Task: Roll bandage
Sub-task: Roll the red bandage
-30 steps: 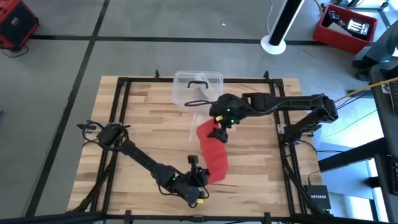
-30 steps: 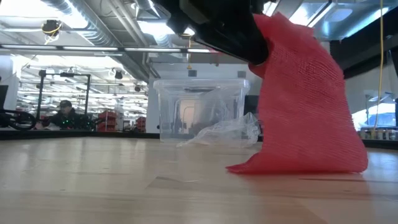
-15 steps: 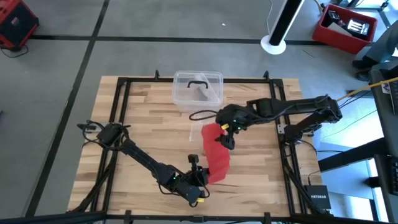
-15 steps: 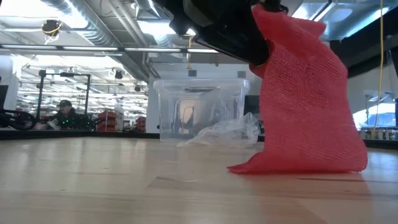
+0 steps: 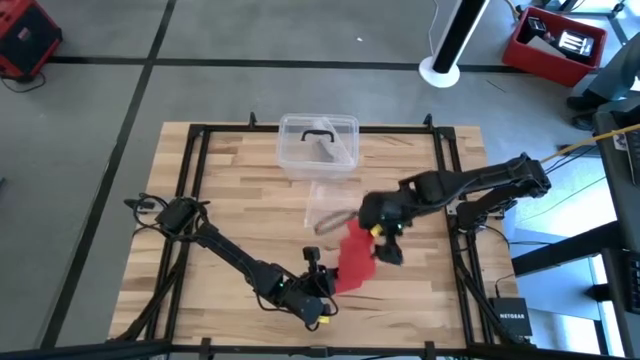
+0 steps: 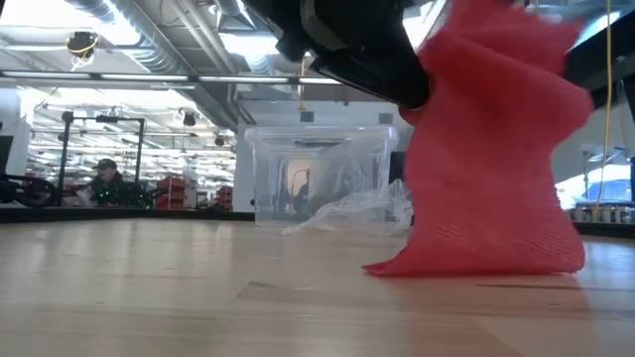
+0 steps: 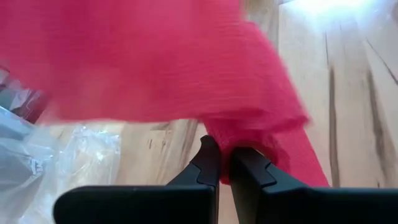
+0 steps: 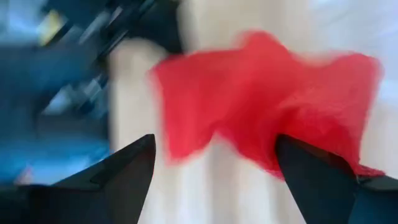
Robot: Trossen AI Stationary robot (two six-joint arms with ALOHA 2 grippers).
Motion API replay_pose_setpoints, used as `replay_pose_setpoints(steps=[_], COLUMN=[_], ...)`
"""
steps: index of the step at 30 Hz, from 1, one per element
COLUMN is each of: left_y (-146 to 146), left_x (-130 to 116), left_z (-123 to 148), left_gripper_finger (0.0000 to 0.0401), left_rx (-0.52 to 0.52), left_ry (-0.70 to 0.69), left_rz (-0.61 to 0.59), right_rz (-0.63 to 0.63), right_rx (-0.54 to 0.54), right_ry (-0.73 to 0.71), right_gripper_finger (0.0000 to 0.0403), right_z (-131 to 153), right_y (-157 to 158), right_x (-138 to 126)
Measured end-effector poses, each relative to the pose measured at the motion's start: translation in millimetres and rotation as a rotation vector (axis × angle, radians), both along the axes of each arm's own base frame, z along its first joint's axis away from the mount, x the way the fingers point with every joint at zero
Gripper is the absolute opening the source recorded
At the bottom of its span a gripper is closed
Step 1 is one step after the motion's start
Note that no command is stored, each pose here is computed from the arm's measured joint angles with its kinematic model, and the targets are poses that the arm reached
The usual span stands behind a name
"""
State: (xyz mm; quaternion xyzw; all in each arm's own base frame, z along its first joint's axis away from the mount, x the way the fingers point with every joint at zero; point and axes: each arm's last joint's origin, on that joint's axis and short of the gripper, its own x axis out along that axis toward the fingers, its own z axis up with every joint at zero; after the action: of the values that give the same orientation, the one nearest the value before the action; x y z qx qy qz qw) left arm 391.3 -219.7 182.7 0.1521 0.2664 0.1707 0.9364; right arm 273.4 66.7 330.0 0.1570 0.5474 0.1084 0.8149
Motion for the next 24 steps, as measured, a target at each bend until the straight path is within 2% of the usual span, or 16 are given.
replay_pose_setpoints(steps=[2,4,11,14,16,21,24], left_y=[-0.3,-0.8,0.1,-0.5,-0.7,-0.6,1.3], left_x=[-0.2,-0.4,4.1,3.7,3.6,2.8,4.2], left_z=[0.0,0.0,4.2,3.9,3.7,1.8,2.1], left_gripper_finger=[0.0013,0.0013,0.0013,0.0013,0.0013,0.0013,0.0013], left_rx=[0.009,0.014,-0.010,-0.020,-0.040,-0.074,-0.078], left_ry=[0.004,0.006,-0.036,-0.032,-0.036,-0.023,-0.028], left_rz=[-0.006,-0.010,-0.011,-0.018,-0.015,-0.016,-0.011], right_rz=[-0.025,-0.066,-0.243,-0.275,-0.237,-0.060,-0.059], right_rx=[-0.043,-0.126,-0.342,-0.399,-0.354,-0.128,-0.098], right_ry=[0.029,-0.001,-0.316,-0.376,-0.350,-0.174,-0.122], right_gripper_finger=[0.0333,0.0333,0.0333,0.0333,0.0333,0.0333,0.0333], right_z=[-1.2,2.7,31.9,35.5,33.9,25.5,26.7], right_y=[-0.8,-1.7,-11.7,-13.2,-11.4,-4.9,-3.3], right_x=[-3.7,-8.3,-9.8,-6.3,-7.7,-18.7,-28.5])
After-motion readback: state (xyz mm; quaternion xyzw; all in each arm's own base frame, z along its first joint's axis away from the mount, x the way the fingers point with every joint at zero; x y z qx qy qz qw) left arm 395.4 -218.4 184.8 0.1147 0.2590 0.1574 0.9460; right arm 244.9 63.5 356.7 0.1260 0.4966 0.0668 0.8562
